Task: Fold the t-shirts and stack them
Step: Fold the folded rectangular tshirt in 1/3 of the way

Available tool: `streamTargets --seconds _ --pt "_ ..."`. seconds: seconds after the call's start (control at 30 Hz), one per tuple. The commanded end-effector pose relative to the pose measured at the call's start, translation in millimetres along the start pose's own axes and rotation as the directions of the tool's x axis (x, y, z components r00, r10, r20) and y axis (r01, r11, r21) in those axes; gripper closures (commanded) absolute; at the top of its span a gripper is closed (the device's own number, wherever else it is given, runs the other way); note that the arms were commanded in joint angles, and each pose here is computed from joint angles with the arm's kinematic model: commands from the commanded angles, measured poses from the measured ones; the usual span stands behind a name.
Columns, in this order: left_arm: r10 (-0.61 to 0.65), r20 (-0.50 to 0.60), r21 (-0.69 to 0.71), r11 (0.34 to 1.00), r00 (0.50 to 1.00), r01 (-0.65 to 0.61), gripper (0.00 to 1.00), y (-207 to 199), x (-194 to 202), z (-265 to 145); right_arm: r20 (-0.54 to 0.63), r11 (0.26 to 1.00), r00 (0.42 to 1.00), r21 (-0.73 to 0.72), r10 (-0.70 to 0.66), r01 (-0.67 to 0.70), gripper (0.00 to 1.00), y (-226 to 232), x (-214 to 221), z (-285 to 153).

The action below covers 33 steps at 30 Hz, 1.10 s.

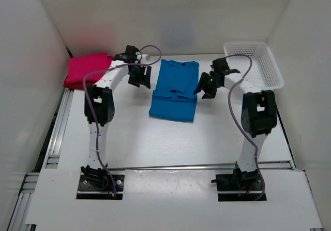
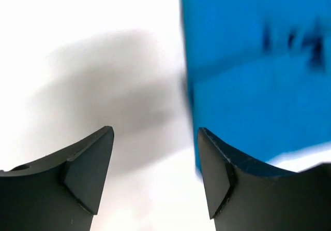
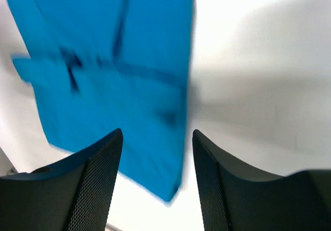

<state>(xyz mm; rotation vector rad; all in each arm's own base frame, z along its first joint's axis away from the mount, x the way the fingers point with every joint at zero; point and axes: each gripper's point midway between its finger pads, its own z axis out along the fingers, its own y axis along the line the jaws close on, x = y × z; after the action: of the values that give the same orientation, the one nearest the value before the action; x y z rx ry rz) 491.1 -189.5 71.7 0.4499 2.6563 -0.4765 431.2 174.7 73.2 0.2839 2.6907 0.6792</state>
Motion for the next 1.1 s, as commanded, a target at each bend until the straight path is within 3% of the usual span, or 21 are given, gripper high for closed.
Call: streamTargets --seconds 0.0,0.07,0.2,0.33,0.53,0.6,0.63,0.67,0.7,0.73,0.77,0.8,0.87,1.07 --pt "0.035 0.057 0.016 0.999 0.998 -0.036 0.24 -28.2 4.4 -64.3 -0.051 1.000 0.998 0.007 0.020 -0.019 0.39 -4.8 40.1 -25.8" --pt "0.036 -0.083 0.035 0.999 0.996 -0.034 0.24 -43.1 51.1 -46.1 -0.132 0.998 0.989 0.013 0.069 -0.068 0.39 -14.2 77.4 -24.8" --pt "0.017 -0.259 0.082 0.997 0.966 0.004 0.27 -53.4 110.3 -22.1 -0.208 0.996 0.974 0.012 0.094 -0.093 0.38 -18.4 114.6 -14.4" --pt "0.017 -0.297 0.102 0.995 0.955 0.014 0.27 -57.3 124.8 -11.2 -0.277 0.996 0.958 -0.034 0.068 -0.080 0.37 -3.3 140.3 -1.9" --pt "0.005 -0.339 0.115 0.993 0.941 0.036 0.27 -55.7 137.3 3.7 -0.285 0.993 0.954 -0.049 0.091 -0.110 0.35 0.0 144.6 6.5" --pt "0.001 -0.352 0.122 0.992 0.936 0.044 0.35 -56.0 140.7 7.5 -0.292 0.992 0.951 -0.041 0.104 -0.121 0.37 -1.4 146.1 8.7" --pt "0.001 -0.352 0.122 0.992 0.936 0.044 0.44 -56.0 140.7 7.5 -0.292 0.992 0.951 -0.040 0.104 -0.121 0.41 -1.4 146.1 8.7" --pt "-0.001 -0.361 0.129 0.990 0.932 0.051 0.55 -56.5 143.3 10.4 -0.306 0.992 0.945 -0.028 0.113 -0.127 0.58 -4.4 149.5 10.4" --pt "0.007 -0.364 0.133 0.990 0.931 0.044 0.67 -60.1 144.3 11.0 -0.306 0.991 0.945 -0.027 0.113 -0.127 0.69 -4.5 149.5 10.4" --pt "0.007 -0.364 0.133 0.990 0.931 0.044 0.88 -59.7 143.2 13.1 -0.314 0.991 0.942 -0.019 0.118 -0.131 0.78 -6.9 151.6 13.2" --pt "0.007 -0.364 0.133 0.990 0.931 0.044 0.90 -59.7 143.2 13.1 -0.320 0.991 0.940 -0.027 0.118 -0.133 0.93 -5.3 152.4 12.5" --pt "0.005 -0.372 0.132 0.990 0.928 0.047 0.90 -59.8 145.1 12.0 -0.325 0.990 0.938 -0.034 0.117 -0.136 0.99 -4.0 153.1 12.0" --pt "0.010 -0.354 0.123 0.992 0.935 0.036 0.90 -59.6 140.1 6.6 -0.319 0.990 0.941 -0.040 0.113 -0.133 1.00 -1.6 150.0 11.7" --pt "0.013 -0.388 0.063 0.998 0.921 0.013 0.90 -58.0 178.1 -30.0 -0.355 0.997 0.933 -0.036 0.054 -0.071 1.00 -11.1 179.5 -17.9"
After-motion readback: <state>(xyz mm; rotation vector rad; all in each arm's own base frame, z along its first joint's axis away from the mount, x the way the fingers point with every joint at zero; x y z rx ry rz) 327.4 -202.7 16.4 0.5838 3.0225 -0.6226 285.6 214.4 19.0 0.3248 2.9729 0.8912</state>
